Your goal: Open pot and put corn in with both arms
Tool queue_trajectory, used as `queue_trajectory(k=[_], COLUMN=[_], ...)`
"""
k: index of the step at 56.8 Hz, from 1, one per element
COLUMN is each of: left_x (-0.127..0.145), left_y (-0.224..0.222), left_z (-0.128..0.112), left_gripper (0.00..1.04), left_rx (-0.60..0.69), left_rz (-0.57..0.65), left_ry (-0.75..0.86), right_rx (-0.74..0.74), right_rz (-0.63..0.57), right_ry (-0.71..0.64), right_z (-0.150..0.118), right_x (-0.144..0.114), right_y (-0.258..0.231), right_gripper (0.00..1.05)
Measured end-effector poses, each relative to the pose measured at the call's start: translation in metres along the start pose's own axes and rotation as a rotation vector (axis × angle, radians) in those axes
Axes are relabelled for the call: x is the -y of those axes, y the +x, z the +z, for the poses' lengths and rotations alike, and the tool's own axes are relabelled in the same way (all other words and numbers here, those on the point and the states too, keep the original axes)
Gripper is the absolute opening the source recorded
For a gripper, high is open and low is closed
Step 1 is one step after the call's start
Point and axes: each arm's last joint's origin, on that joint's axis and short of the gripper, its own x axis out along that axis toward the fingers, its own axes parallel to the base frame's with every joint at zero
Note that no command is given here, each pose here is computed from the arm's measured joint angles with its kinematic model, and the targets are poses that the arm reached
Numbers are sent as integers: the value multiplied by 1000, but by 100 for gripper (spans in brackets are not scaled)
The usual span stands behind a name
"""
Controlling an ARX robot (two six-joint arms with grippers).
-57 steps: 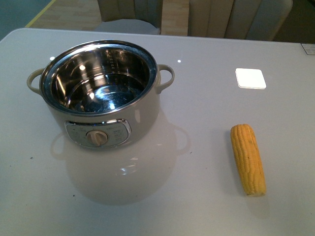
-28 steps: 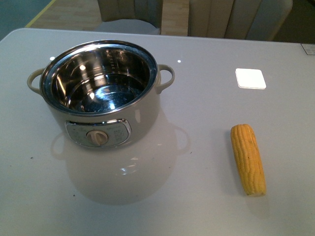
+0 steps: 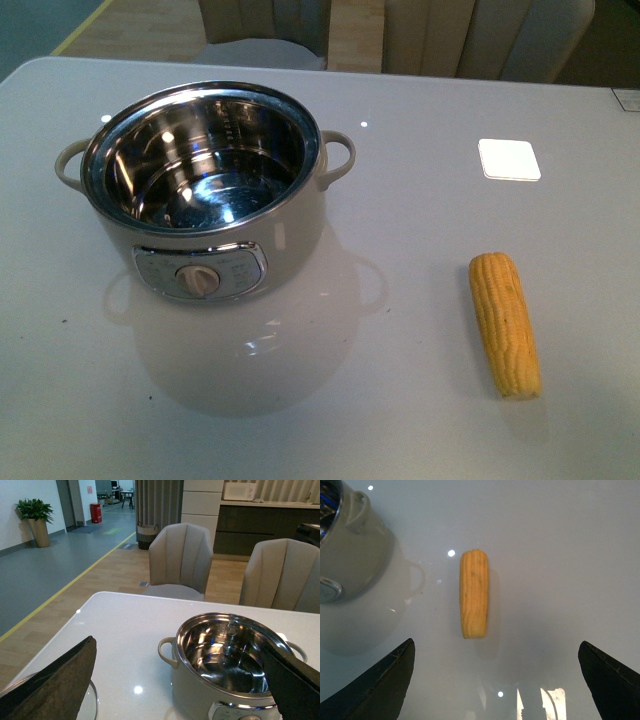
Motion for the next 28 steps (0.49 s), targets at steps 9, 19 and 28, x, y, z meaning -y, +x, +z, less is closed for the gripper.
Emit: queue_trajectory(k=[9, 19, 28], left_x=[0, 0, 0], left_y=[0, 0, 0], left_z=[0, 0, 0], left_gripper=[98, 98, 98], left_rx=[0, 0, 0], left_rz=[0, 0, 0], left_ry=[0, 0, 0], right_rx=[5, -25, -88], right_rz=[-4, -8, 8], right_ry=[-22, -58, -101], right_z=[16, 26, 24], right_x=[-9, -18, -24], right_y=[34, 80, 116], right_gripper=[96, 96, 96])
